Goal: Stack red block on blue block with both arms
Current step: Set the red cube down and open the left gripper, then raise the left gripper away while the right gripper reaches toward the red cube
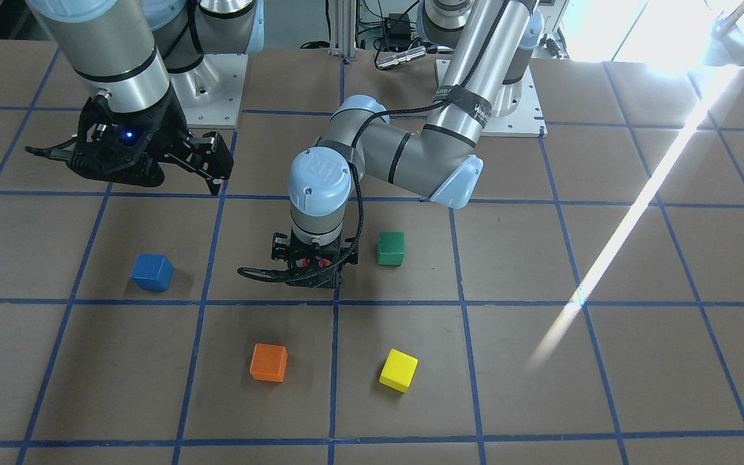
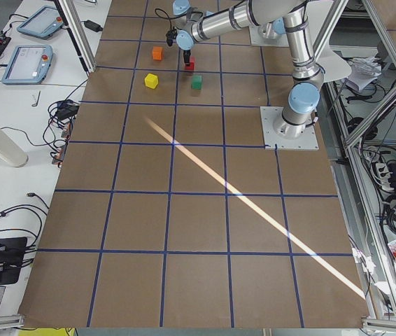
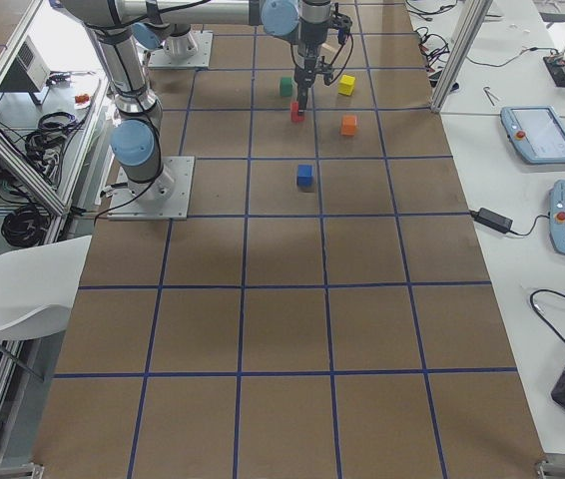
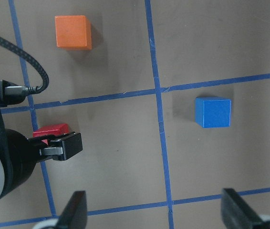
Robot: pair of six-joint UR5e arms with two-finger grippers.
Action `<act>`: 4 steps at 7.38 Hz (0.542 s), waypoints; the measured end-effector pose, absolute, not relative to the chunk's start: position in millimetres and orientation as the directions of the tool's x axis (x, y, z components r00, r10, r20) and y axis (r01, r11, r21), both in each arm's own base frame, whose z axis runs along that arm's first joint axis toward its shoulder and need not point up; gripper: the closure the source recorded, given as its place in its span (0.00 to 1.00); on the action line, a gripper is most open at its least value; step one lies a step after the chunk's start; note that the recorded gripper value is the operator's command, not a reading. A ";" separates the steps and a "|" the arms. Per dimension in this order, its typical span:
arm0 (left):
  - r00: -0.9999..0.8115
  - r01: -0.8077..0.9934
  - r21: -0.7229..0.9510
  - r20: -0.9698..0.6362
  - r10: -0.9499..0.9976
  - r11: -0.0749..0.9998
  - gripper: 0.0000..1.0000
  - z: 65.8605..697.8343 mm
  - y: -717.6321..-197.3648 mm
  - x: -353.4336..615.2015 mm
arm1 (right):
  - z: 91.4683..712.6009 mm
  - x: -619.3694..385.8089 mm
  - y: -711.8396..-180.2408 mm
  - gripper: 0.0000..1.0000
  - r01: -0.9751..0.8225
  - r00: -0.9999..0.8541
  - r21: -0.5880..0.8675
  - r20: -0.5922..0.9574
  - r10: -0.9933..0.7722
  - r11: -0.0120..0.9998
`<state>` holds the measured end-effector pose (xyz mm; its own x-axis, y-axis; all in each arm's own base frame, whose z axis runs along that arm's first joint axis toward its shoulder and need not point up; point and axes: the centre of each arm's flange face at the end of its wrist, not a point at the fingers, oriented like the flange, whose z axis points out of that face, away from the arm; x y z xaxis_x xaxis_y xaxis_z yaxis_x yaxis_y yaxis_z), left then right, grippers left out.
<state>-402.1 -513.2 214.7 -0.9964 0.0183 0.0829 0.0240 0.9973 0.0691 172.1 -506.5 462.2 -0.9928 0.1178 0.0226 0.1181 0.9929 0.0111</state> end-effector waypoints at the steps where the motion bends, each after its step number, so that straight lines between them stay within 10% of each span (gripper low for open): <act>1: -0.996 0.014 0.047 0.087 0.009 0.999 0.00 234.8 -517.5 -393.7 | 461.9 173.4 -505.5 0.00 0.123 -0.992 0.012 0.022 0.123 0.992; 4: -0.997 -0.052 0.030 0.055 -0.054 0.998 0.00 306.3 -543.7 -304.5 | 455.2 186.8 -502.7 0.00 0.164 -0.986 0.025 0.017 0.164 0.986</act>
<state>-304.5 -543.7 306.3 -0.9971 -0.0535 0.0548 -0.0519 0.9982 0.0302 186.8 -502.7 455.2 -0.9864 0.1636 0.0173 0.1640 0.9861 0.0254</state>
